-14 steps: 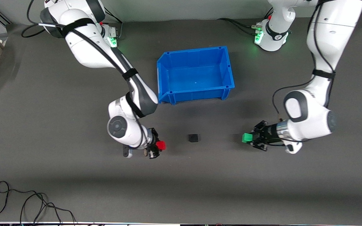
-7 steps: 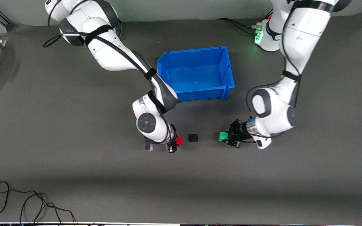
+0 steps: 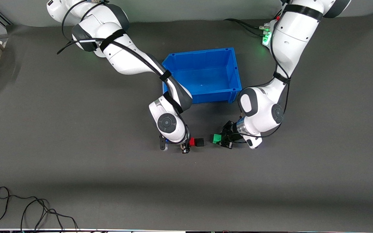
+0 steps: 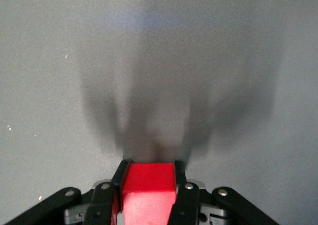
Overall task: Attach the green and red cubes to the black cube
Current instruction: 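Press both cubes against the black cube and open both grippers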
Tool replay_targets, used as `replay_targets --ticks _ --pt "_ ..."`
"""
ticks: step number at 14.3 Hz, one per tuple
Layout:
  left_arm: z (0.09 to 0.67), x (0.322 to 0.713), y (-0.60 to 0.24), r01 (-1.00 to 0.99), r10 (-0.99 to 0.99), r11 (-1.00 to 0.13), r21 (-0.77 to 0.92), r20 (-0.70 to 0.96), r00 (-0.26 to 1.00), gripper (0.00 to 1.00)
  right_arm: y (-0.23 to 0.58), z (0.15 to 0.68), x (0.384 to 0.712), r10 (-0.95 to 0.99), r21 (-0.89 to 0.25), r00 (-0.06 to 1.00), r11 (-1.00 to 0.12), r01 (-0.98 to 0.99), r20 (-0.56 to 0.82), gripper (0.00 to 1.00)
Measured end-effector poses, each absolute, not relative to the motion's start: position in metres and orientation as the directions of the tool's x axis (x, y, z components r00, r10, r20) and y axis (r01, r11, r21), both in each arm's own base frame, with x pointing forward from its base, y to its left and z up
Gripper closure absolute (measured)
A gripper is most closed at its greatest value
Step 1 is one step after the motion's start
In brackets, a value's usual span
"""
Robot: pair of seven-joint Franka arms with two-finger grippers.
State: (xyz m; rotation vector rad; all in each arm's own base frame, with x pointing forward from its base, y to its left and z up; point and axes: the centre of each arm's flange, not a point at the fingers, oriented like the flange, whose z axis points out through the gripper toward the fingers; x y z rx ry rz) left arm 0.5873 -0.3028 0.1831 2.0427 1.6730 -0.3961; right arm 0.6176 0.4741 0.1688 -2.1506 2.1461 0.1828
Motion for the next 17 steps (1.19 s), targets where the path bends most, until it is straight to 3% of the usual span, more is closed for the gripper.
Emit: replay_targets --ticks 17 --pt "0.169 0.596 -0.338 0.988 0.838 -0.079 0.13 -0.528 0.137 0.6 0.484 0.167 0.615 -0.987 -0.016 0.006 -0.004 -1.0 -0.162 0.6"
